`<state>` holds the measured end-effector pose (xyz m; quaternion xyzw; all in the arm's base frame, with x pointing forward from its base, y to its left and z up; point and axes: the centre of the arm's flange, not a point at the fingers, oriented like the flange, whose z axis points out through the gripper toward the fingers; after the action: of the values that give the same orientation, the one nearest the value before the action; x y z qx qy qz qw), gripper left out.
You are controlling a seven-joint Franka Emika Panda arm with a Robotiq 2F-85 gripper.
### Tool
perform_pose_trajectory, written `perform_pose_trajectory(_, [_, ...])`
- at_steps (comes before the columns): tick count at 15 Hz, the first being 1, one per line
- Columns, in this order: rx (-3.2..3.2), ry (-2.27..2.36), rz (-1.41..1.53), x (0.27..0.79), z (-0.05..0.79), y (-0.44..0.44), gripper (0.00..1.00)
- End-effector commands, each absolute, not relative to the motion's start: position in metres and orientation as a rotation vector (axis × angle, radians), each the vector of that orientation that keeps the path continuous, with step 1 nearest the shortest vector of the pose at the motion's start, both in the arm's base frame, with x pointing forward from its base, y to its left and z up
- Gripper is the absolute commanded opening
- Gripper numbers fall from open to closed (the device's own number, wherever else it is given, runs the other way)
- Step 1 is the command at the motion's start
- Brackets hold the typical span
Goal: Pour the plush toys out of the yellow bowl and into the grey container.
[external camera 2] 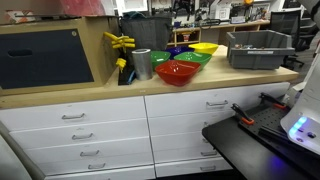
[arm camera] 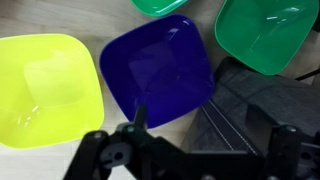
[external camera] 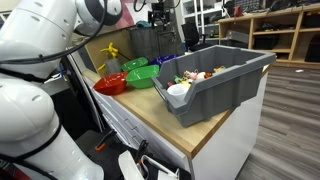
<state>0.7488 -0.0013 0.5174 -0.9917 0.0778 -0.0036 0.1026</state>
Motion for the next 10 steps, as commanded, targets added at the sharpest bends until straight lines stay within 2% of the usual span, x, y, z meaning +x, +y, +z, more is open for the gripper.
perform_pose_trajectory(1, [-2.962,0.258,-0.074,0.679,0.53,0.015,1.0])
perform_pose_trajectory(10, [-2.97,0.574,-0.11,0.638,0.618,0.022,1.0])
